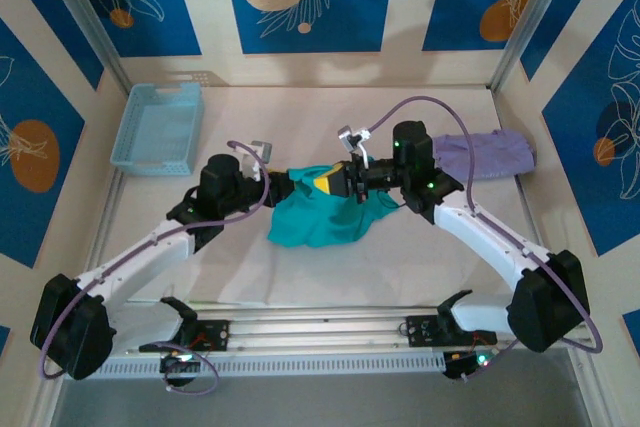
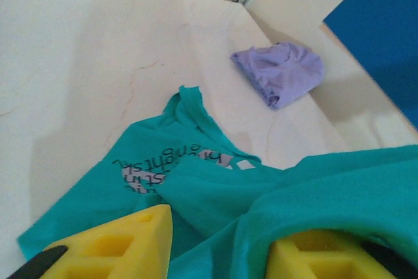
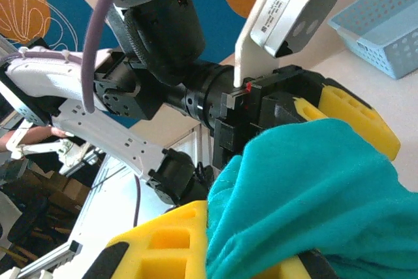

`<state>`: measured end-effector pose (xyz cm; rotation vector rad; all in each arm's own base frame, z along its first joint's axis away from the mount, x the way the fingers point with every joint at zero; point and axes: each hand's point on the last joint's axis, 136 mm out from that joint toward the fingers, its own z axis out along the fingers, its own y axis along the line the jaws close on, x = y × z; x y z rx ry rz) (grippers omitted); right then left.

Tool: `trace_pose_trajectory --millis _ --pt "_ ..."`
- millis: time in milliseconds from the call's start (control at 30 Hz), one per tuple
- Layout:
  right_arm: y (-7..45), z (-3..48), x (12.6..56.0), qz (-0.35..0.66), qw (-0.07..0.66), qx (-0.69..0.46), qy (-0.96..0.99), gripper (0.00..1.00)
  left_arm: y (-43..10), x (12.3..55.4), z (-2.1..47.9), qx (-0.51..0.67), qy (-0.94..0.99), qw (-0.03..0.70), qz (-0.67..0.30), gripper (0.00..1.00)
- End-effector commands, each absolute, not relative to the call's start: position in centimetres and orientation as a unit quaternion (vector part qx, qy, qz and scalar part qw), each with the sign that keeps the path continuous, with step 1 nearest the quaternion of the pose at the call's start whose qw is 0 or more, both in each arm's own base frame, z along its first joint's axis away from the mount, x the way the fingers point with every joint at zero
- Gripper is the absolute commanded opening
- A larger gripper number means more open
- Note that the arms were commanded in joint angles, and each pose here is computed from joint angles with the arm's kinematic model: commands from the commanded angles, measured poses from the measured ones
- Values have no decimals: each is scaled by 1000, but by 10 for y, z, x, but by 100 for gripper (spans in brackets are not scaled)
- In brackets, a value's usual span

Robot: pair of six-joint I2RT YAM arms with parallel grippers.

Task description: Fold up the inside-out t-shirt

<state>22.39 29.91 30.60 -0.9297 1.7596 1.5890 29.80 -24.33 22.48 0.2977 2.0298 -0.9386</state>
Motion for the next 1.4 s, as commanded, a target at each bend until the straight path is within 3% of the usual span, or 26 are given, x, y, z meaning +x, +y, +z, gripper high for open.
trace_pose_trajectory --millis 0,200,500,700,800,967,1367 --pt "299 304 226 591 291 -346 669 0 -227 299 230 128 822 446 -330 45" --pt "295 295 240 575 295 -317 694 0 -225 269 235 158 805 444 -361 55" --pt "294 290 254 566 298 -287 713 0 -252 222 269 231 740 405 -485 55" --pt "293 290 256 564 295 -277 720 0 -232 242 261 176 781 429 -418 45" --pt "292 289 260 559 294 -264 729 0 -244 226 271 220 753 421 -455 41" --pt "292 287 264 561 288 -253 734 0 -271 209 289 264 707 384 -532 42" --pt "289 287 258 560 289 -265 730 0 -296 256 295 217 700 372 -569 52"
